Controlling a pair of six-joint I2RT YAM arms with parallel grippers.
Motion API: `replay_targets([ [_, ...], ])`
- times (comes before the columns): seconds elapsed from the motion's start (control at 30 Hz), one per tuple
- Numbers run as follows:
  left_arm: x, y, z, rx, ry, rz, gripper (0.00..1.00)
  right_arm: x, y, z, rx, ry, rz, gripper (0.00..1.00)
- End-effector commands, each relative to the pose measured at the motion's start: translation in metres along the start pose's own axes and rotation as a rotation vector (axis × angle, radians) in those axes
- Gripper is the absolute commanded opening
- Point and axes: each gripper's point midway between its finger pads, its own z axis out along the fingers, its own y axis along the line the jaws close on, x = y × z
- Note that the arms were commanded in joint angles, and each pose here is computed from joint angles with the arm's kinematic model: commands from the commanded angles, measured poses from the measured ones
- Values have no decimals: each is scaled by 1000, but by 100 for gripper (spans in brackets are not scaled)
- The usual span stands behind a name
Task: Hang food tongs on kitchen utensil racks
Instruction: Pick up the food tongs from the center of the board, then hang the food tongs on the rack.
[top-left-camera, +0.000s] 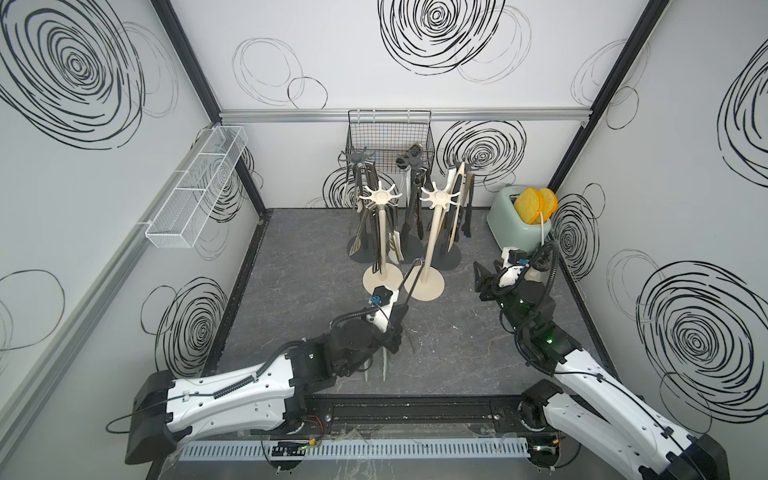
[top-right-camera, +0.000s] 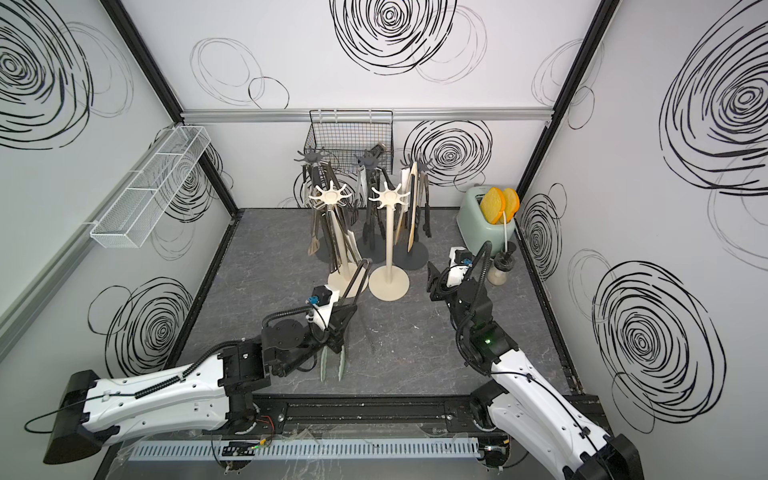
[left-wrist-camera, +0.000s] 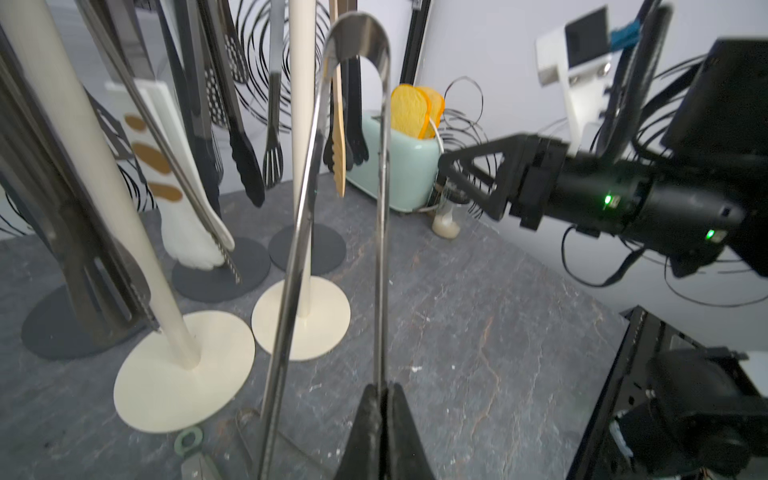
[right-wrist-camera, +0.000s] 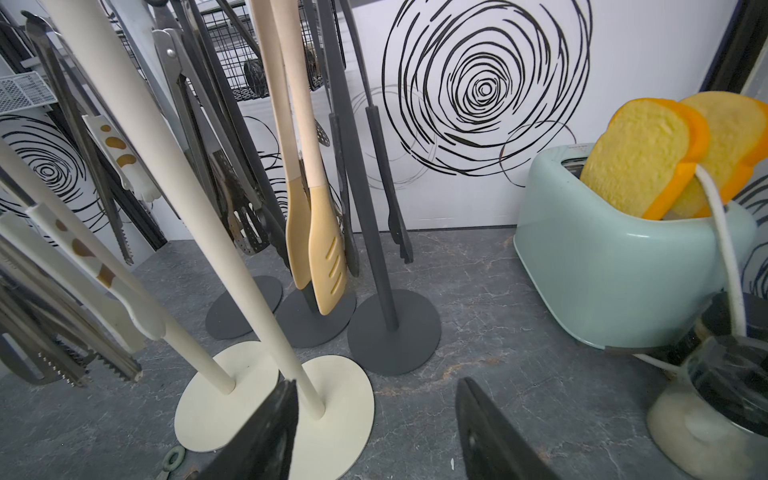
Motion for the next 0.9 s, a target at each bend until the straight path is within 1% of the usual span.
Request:
replay_targets([
  [0.0,-74,-2,3,-36,-246,6,0,6,-3,0,4,12,5,63],
  [0.17,-104,-5,22,7,-306,-8,0,6,-2,4,0,20,-4,63],
  [0.33,-127,2,41,45,-339,-25,0,9,-3,6,-1,29,-9,62],
  [0.4,-130,7,49,60,-334,-39,0,10,-3,7,-1,31,-10,62],
  [0.43,-140,9,50,75,-366,-51,0,11,-4,7,0,33,-10,62],
  [0.57,-146,11,61,119,-368,-47,0,12,-4,10,-2,40,-13,62],
  [0.87,-147,30,79,134,-361,-80,0,15,-2,16,-16,56,-16,62],
])
